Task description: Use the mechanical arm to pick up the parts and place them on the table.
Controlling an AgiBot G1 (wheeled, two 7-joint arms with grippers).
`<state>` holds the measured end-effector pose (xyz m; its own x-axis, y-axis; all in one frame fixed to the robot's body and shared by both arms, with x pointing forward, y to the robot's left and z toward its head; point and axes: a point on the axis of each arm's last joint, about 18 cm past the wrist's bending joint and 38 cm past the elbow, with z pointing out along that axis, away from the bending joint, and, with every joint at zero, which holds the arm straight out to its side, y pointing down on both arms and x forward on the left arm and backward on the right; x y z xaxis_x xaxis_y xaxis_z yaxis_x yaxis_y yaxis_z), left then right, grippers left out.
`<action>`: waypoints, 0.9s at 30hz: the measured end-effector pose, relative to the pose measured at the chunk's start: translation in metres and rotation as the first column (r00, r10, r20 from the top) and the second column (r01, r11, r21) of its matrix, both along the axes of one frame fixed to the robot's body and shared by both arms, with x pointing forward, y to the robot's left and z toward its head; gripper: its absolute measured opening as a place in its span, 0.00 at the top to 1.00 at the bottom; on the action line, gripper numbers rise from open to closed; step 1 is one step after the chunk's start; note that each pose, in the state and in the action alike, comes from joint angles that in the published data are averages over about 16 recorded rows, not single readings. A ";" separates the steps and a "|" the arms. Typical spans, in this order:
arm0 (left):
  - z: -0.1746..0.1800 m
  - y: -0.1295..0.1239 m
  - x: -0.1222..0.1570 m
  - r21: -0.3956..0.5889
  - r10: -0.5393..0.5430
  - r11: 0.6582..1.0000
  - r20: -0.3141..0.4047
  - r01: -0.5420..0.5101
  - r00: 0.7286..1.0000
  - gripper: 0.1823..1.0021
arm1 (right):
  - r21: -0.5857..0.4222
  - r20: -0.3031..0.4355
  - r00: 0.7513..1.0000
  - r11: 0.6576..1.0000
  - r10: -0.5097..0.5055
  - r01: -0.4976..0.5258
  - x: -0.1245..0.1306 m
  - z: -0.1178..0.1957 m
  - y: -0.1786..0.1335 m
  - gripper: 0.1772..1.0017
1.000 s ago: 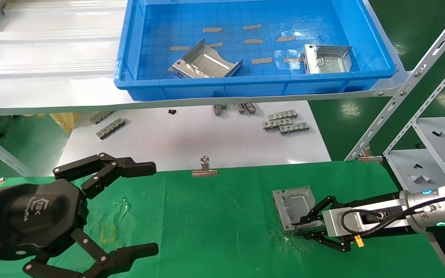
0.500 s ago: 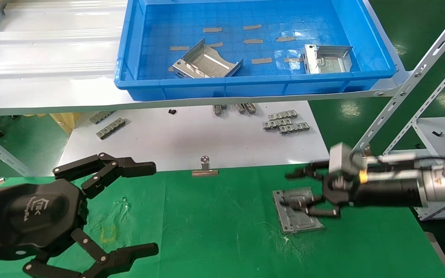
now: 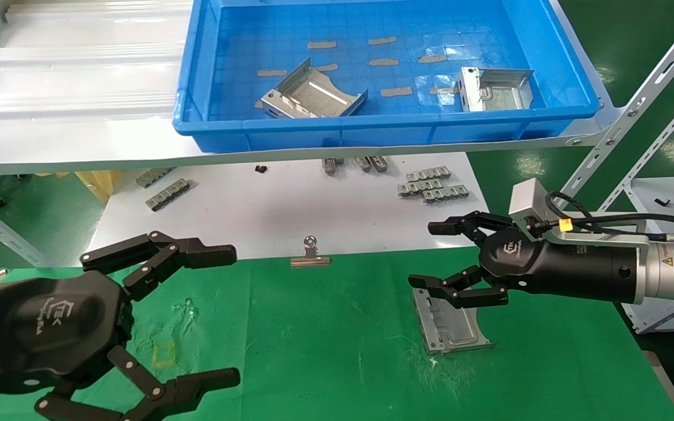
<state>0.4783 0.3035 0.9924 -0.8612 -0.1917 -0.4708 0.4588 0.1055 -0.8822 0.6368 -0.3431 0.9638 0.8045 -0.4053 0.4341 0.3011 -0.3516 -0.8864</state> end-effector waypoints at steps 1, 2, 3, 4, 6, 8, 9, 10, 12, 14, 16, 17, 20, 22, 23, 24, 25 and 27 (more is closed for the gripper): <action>0.000 0.000 0.000 0.000 0.000 1.000 0.000 0.000 1.000 0.00 | -0.002 0.001 1.000 1.000 0.001 -0.001 0.000 0.000 0.000 0.17; 0.000 0.000 0.000 0.000 0.000 1.000 0.000 0.000 1.000 0.00 | -0.003 0.001 1.000 1.000 0.003 -0.003 0.000 -0.001 0.001 0.15; 0.000 0.000 0.000 0.000 0.000 1.000 0.000 0.000 1.000 0.00 | -0.003 0.001 1.000 1.000 0.005 -0.005 0.000 -0.001 0.001 0.13; 0.000 0.000 0.000 0.000 0.000 1.000 0.000 0.000 1.000 0.00 | -0.002 0.001 1.000 1.000 0.008 -0.008 -0.001 -0.001 0.002 0.12; 0.000 0.000 0.000 0.000 0.000 1.000 0.000 0.000 1.000 0.00 | 0.001 0.001 1.000 1.000 0.016 -0.016 -0.002 -0.002 0.003 0.09; 0.000 0.000 0.000 0.000 0.000 1.000 0.000 0.000 1.000 0.00 | 0.008 0.000 1.000 1.000 0.026 -0.026 -0.003 -0.003 0.005 0.06; 0.000 0.000 0.000 0.000 0.000 1.000 0.000 0.000 1.000 0.00 | 0.013 0.000 0.999 0.999 0.032 -0.032 -0.004 -0.003 0.006 0.06; 0.000 0.000 0.000 0.000 0.000 1.000 0.000 0.000 1.000 0.00 | 0.018 -0.001 0.999 0.999 0.038 -0.038 -0.005 -0.004 0.007 0.05; 0.000 0.000 0.000 0.000 0.000 1.000 0.000 0.000 1.000 0.00 | 0.033 -0.002 0.999 0.998 0.052 -0.052 -0.007 -0.004 0.009 0.03; 0.000 0.000 0.000 0.000 0.000 1.000 0.000 0.000 1.000 0.00 | 0.047 -0.002 0.998 0.997 0.068 -0.068 -0.010 -0.005 0.012 0.02; 0.000 0.000 0.000 0.000 0.000 1.000 0.000 0.000 1.000 0.00 | 0.061 -0.002 0.996 0.995 0.084 -0.084 -0.013 -0.005 0.015 0.01; 0.000 0.000 0.000 0.000 0.000 1.000 0.000 0.000 1.000 0.00 | 0.068 -0.001 0.996 0.993 0.092 -0.092 -0.015 -0.005 0.016 0.01; 0.000 0.000 0.000 0.000 0.000 1.000 0.000 0.000 1.000 0.00 | 0.088 0.001 0.993 0.990 0.115 -0.114 -0.021 -0.005 0.019 0.00; 0.000 0.000 0.000 0.000 0.000 1.000 0.000 0.000 1.000 0.00 | 0.100 0.003 0.992 0.987 0.129 -0.129 -0.025 -0.004 0.021 0.00; 0.000 0.000 0.000 0.000 0.000 1.000 0.000 0.000 1.000 0.00 | 0.105 0.005 0.991 0.985 0.136 -0.136 -0.027 -0.004 0.022 0.00; 0.000 0.000 0.000 0.000 0.000 1.000 0.000 0.000 1.000 0.00 | 0.111 0.006 0.990 0.983 0.143 -0.143 -0.029 -0.003 0.023 0.00; 0.000 0.000 0.000 0.000 0.000 1.000 0.000 0.000 1.000 0.00 | 0.116 0.008 0.989 0.982 0.150 -0.150 -0.031 -0.003 0.024 0.00; 0.000 0.000 0.000 0.000 0.000 1.000 0.000 0.000 1.000 0.00 | 0.125 0.012 0.987 0.979 0.163 -0.164 -0.036 -0.002 0.025 0.00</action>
<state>0.4783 0.3035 0.9924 -0.8612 -0.1916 -0.4708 0.4588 0.1054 -0.8823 0.6011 -0.3180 0.9617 0.8637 -0.3198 0.3894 0.3468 -0.1836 -0.9198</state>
